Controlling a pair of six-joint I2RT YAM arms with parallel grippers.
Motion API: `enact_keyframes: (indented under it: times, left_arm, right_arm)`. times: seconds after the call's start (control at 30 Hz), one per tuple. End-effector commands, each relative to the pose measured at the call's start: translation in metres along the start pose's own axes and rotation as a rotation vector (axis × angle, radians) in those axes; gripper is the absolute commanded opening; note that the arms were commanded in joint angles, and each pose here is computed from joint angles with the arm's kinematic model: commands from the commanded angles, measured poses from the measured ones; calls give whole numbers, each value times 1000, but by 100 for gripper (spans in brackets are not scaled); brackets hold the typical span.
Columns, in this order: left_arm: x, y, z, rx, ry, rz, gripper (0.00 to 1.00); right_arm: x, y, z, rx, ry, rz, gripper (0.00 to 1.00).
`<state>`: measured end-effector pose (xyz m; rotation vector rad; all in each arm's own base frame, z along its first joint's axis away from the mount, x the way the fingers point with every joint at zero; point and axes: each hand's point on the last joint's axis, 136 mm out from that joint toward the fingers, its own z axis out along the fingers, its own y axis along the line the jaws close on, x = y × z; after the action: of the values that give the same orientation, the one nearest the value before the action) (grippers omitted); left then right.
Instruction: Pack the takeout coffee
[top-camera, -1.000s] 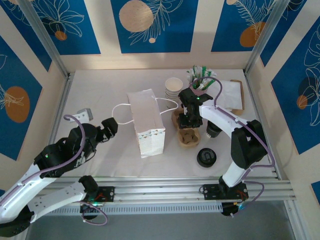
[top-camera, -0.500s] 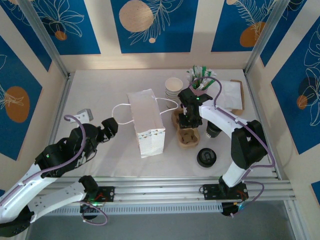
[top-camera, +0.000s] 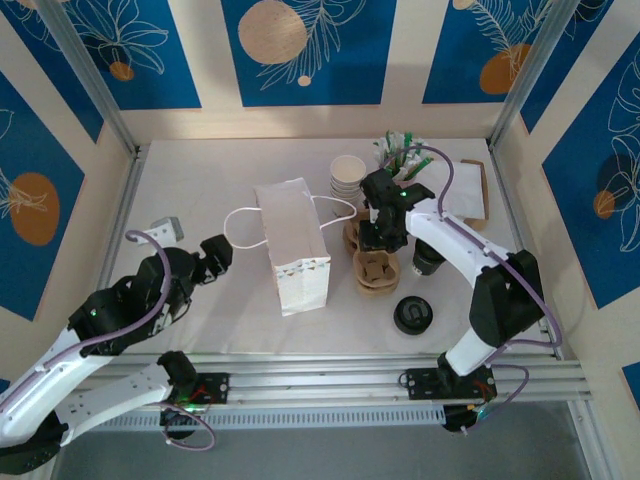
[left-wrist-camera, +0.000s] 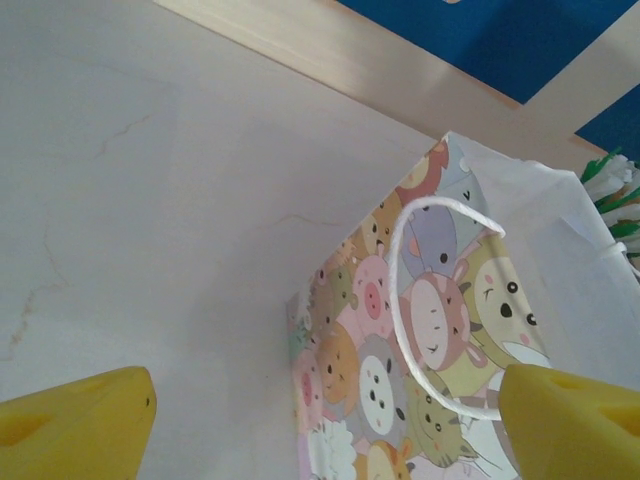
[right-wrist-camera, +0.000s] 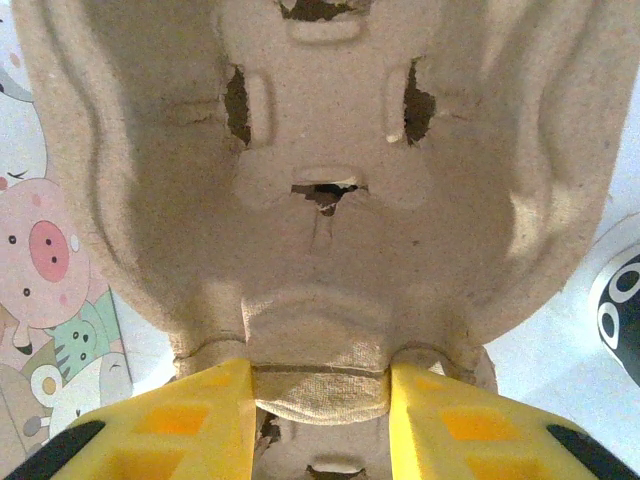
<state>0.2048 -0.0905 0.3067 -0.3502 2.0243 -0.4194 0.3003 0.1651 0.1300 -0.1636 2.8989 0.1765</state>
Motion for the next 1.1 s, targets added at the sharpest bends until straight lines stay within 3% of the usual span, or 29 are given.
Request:
enact_keyframes:
  times: [0.0,0.1,0.2,0.33,0.43,0.63,0.77,0.93,1.07]
  left_arm:
    - [-29,6,-15,-34,-96,80,88]
    - [-47,9,-20,-77,-171,135,86]
    - [-65,1,-21,-72,-252,139,69]
    - [-73,-19,-7,-66,-265,185,69]
    - [-71,-30,20,-50,-180,180,72]
    - [-96,0,52,-24,-133,-71,75]
    - [-95,32,69,-26,-98,-265,74]
    - [-51,67,99,54,25,-567,70]
    - [-6,79,115,70,119,-657,62]
  right_arm:
    - [2,4,-24,-28,-17,32,37]
    - [2,2,-40,-30,-43,44,37]
    - [1,1,-58,-36,-78,57,37]
    - [3,-5,-84,-24,-127,74,37]
    - [3,-13,-102,-6,-169,84,37]
    - [2,-27,-134,26,-245,97,37]
    - [-2,-31,-155,22,-305,100,36]
    - [-4,-35,-180,34,-357,100,36]
    - [-7,-34,-202,23,-408,93,36]
